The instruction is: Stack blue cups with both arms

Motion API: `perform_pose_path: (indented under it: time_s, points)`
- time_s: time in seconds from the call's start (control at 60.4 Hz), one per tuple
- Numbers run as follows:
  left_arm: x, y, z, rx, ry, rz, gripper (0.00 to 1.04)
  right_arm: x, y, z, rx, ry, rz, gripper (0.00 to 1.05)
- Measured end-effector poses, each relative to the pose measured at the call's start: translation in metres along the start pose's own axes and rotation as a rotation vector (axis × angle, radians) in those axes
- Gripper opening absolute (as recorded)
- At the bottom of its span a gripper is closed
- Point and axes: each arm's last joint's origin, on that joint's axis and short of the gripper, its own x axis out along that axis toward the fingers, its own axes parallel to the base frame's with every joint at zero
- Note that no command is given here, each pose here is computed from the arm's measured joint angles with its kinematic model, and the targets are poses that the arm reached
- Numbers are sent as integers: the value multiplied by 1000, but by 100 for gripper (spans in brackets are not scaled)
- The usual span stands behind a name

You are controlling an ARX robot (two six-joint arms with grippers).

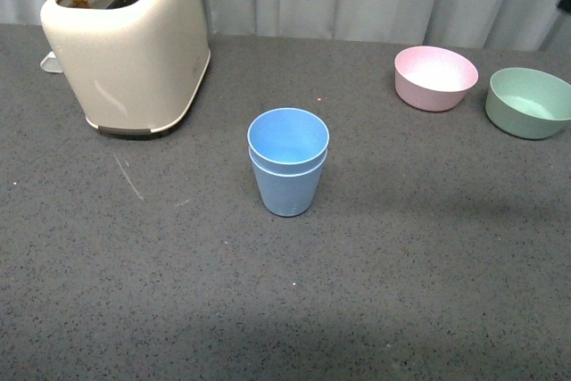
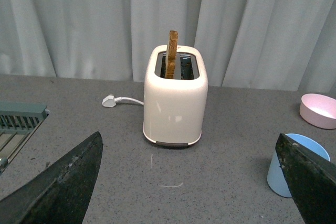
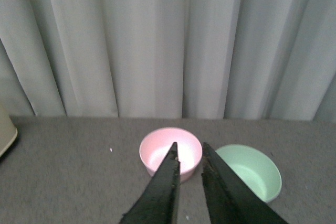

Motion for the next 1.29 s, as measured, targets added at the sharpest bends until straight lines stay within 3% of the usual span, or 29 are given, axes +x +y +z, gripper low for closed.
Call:
perform_pose_path:
  time_s: [0.066,0.845,1.292]
  points:
    - [0,0,0,0,0,0,98,-11,-7,-3,-8,14,6,0]
    - [0,0,0,0,0,1,98,-97,-54,0,-4,2,-3,1]
    - [0,0,0,0,0,0,98,-123,-55,3,-4,-10,0,1]
